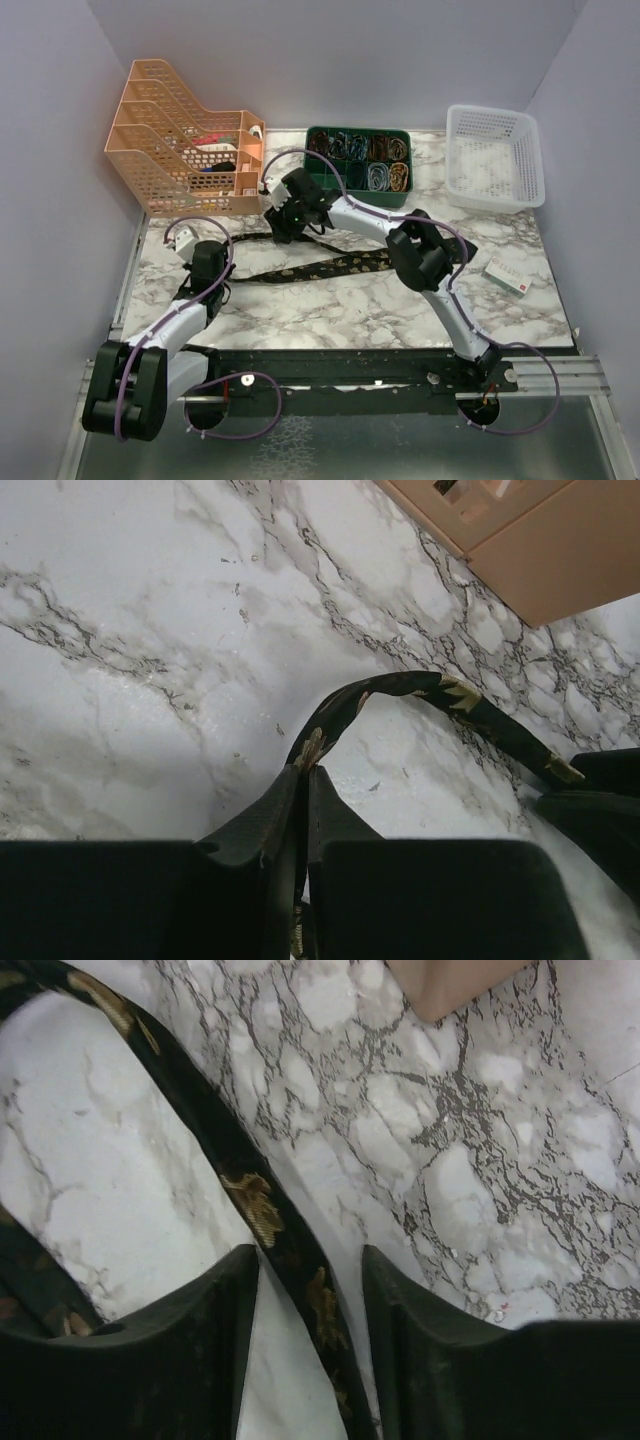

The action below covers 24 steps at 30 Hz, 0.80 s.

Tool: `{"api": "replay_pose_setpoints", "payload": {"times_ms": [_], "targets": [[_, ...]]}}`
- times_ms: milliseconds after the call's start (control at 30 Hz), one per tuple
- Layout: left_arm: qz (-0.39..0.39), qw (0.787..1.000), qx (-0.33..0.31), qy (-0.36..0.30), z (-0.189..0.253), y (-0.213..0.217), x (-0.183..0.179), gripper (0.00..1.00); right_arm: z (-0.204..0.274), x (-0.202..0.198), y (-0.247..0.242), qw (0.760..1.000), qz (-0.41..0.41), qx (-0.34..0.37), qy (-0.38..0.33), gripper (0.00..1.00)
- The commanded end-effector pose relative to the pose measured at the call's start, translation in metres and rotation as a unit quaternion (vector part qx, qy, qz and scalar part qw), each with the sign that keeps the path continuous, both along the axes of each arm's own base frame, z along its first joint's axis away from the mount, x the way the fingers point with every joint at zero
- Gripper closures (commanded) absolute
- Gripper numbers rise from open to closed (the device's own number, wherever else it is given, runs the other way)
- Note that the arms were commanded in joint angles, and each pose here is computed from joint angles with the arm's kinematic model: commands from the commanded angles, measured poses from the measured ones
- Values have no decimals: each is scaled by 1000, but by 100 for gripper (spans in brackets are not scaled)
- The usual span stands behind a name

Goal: Roll the ties
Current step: Flatten out the tie at the center of the board.

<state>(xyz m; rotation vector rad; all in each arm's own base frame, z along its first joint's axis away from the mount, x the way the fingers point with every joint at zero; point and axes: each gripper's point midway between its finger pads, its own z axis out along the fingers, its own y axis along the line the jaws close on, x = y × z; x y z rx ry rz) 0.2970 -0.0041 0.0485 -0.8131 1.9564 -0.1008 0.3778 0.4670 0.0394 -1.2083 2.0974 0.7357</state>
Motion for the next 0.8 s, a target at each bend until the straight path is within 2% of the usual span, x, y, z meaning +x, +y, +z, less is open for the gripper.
{"api": "replay_pose_setpoints", "payload": {"times_ms": [0,33,100,267,433,567,767], "targets": [[7,999,0,-34,7,4,1,94,-17,-2,-10,999,3,-50,0,55],[10,999,1,-40,9,5,0,97,-14,-2,-9,999,0,-48,-5,60],[18,998,1,-55,13,8,-1,100,-4,-5,-8,999,2,-40,-16,63],[40,992,-19,-122,26,12,-1,100,31,-22,3,999,13,-10,-40,77],[69,979,-43,-189,40,19,-7,100,52,-49,13,998,17,24,-59,78],[114,960,-70,-247,44,32,-23,100,49,-66,17,997,15,39,-62,77],[103,953,-86,-270,54,28,-22,99,24,-78,14,997,20,4,-71,74]]}}
